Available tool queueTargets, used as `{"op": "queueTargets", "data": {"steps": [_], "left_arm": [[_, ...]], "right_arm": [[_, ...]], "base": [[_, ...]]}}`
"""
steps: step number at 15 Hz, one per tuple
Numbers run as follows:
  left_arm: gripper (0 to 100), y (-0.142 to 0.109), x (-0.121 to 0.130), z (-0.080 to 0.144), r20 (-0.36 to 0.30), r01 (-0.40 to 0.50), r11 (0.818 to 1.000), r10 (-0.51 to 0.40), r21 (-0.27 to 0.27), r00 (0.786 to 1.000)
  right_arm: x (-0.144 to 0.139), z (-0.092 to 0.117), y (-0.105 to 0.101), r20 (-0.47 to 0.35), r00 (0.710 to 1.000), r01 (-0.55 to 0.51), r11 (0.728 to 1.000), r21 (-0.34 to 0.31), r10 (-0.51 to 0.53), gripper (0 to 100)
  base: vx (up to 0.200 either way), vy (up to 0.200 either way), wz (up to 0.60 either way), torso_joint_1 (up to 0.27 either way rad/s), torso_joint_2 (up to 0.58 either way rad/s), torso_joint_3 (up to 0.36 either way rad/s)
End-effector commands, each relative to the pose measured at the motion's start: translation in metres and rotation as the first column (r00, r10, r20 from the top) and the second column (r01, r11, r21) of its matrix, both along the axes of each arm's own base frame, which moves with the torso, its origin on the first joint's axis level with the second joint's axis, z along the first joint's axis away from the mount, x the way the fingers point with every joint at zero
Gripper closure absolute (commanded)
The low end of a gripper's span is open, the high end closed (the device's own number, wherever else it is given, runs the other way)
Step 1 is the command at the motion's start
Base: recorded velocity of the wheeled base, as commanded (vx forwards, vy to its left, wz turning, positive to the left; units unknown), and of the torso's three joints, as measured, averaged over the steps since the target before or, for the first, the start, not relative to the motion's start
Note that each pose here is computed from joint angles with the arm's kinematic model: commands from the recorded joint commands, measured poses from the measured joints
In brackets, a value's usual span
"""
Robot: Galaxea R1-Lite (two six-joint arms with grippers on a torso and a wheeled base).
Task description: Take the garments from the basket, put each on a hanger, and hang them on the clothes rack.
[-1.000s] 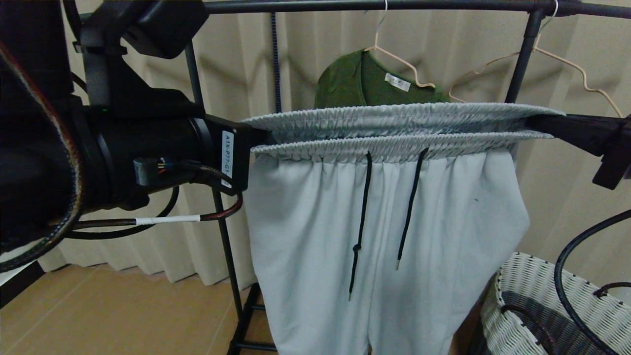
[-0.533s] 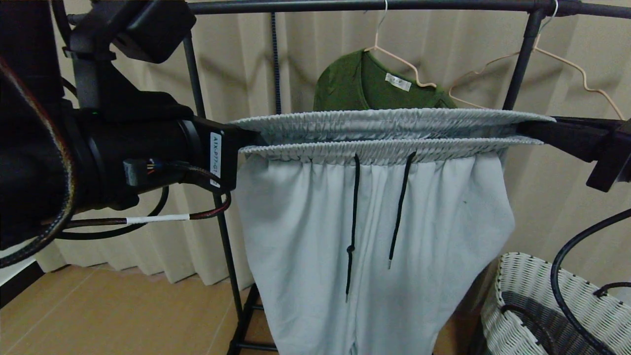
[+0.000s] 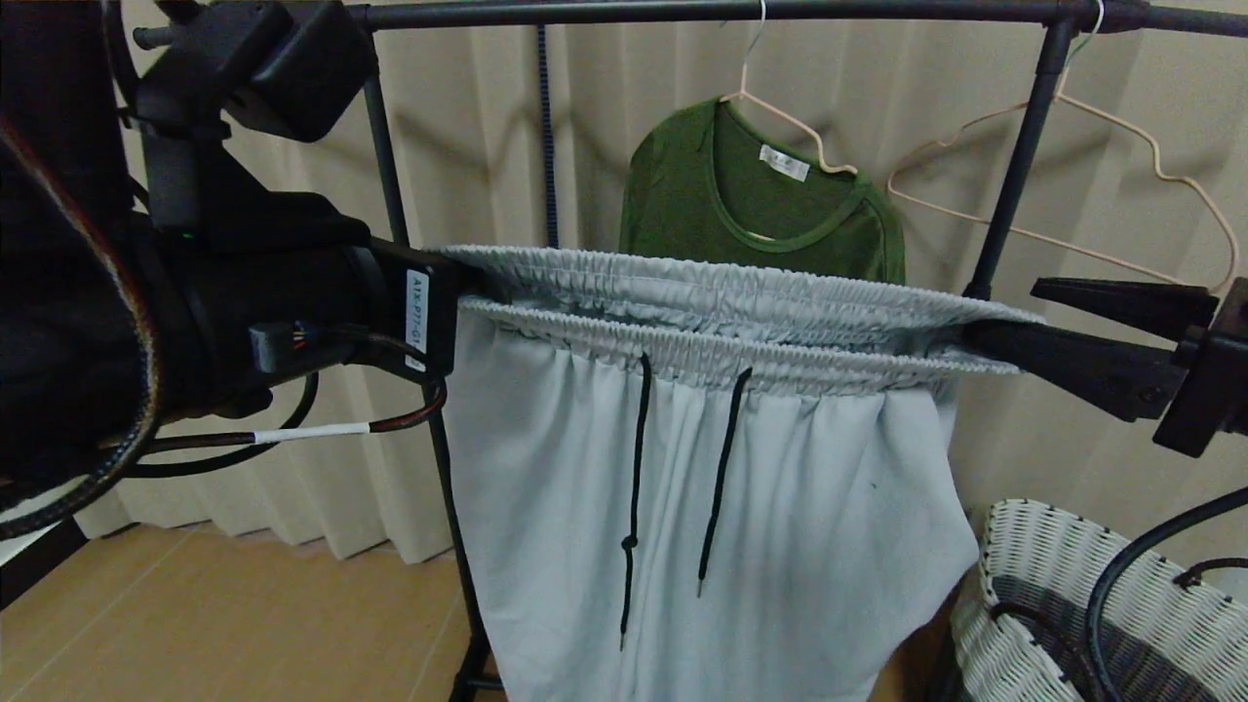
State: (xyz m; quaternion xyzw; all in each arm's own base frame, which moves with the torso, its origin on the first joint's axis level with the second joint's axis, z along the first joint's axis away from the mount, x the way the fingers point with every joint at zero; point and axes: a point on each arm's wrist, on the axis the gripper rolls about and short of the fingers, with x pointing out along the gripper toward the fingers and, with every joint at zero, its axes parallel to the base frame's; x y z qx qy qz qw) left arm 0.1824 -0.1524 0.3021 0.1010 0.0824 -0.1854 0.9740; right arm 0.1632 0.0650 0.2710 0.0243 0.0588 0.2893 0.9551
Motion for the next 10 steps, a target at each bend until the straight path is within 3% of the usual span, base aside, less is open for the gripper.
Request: {"op": "queueTargets", "data": {"steps": [1, 4, 6, 10], "left_arm": [[100, 0.0, 0.002, -0.006, -0.011, -0.01, 1.0, 0.01, 0.017, 1.0], [100, -0.003, 0.015, -0.025, -0.036, -0.092, 0.991, 0.096, 0.102, 0.995], [100, -0.008, 0.023, -0.03, -0.026, -0.124, 0.988, 0.127, 0.094, 0.992], [100, -0.006, 0.025, -0.03, -0.02, -0.138, 0.986, 0.141, 0.089, 0.99]], "right_arm": [[-0.008, 0.0, 0.005, 0.004, 0.999, -0.043, 0.999, 0.01, 0.043, 0], [-0.014, -0.007, 0.007, 0.01, 0.986, -0.165, 0.986, 0.022, 0.165, 0], [-0.017, -0.016, 0.008, 0.004, 0.97, -0.244, 0.969, 0.023, 0.244, 0], [-0.018, -0.028, 0.008, -0.026, 0.961, -0.276, 0.961, 0.014, 0.276, 0]], "base": [[0.0, 0.0, 0.0, 0.0, 0.0, 0.0], [0.0, 0.0, 0.0, 0.0, 0.0, 0.0], [0.0, 0.0, 0.0, 0.0, 0.0, 0.0], [0.0, 0.0, 0.0, 0.0, 0.0, 0.0]]}}
